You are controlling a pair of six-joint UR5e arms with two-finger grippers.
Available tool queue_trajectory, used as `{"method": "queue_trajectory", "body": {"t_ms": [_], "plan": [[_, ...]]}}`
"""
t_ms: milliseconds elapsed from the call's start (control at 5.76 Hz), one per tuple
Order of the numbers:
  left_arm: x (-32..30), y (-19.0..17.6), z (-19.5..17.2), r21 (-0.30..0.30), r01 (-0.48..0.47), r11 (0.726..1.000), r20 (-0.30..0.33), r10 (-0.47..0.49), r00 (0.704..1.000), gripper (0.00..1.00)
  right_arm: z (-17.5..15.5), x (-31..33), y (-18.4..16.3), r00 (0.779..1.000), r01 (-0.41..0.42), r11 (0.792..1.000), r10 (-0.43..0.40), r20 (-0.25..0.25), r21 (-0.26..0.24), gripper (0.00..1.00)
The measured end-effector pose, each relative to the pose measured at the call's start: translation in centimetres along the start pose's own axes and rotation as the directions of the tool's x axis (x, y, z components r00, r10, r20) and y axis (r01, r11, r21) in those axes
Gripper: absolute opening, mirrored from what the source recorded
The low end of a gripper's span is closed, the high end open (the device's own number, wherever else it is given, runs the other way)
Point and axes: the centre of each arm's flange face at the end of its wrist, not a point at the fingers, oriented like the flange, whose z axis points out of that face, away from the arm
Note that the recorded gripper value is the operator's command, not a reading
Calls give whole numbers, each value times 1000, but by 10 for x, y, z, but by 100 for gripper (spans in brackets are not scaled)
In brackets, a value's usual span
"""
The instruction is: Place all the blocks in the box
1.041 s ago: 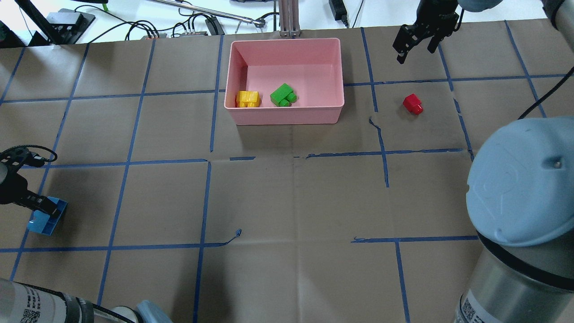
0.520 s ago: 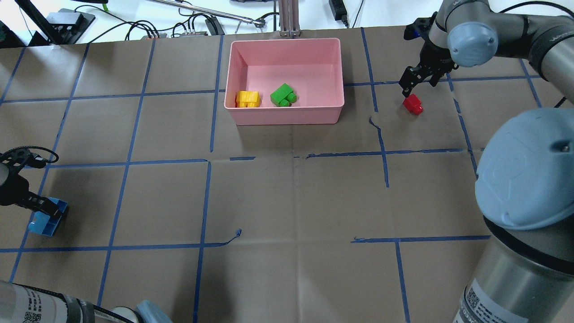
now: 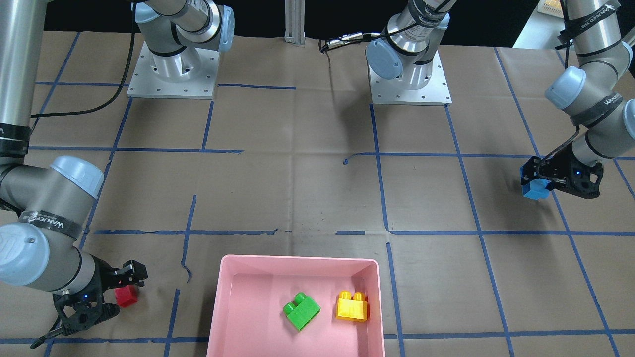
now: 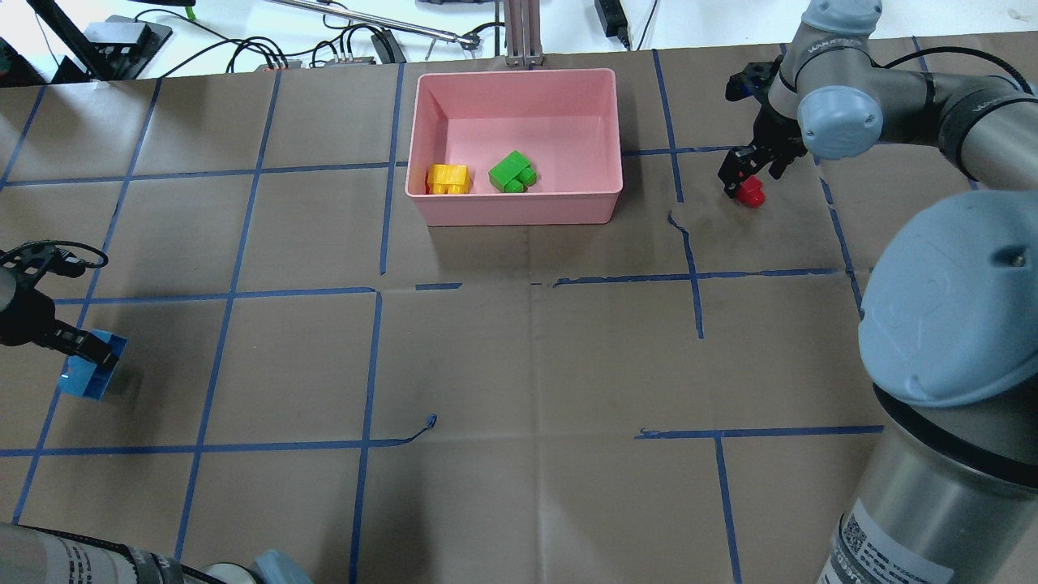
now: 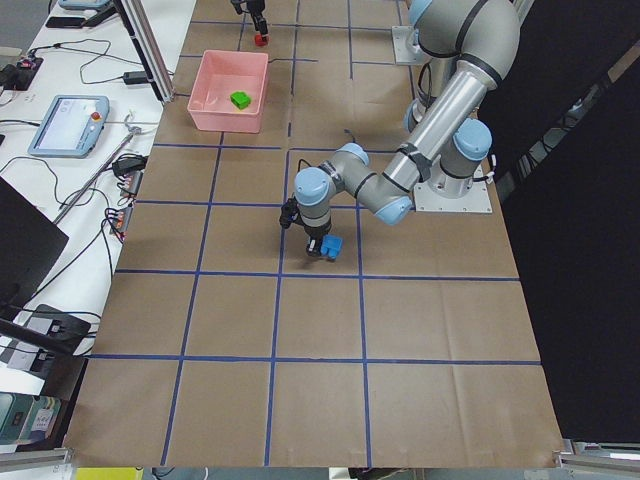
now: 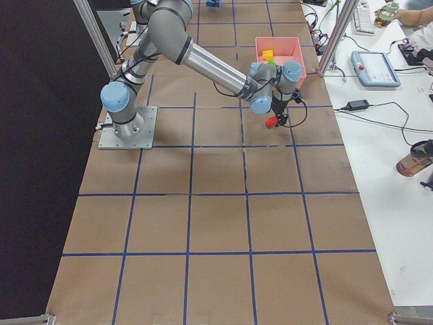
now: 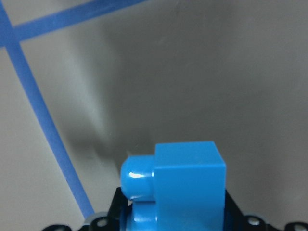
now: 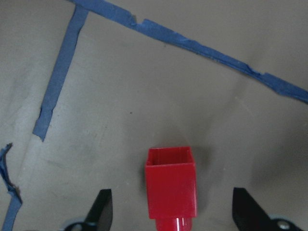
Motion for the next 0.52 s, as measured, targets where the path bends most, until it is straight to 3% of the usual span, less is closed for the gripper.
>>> {"method": "queue_trajectory", "body": {"t_ms": [173,520], "plan": [[27,-51,-35,-13,-16,1000,-14,16,1000,0,5,0,1,1000,0,1000,0,2,-6,46],[91,-156,-102,-42,28,999,-20,-29,999,0,6,1,1,1000,-1,1000,1,-3,-11,27]]}}
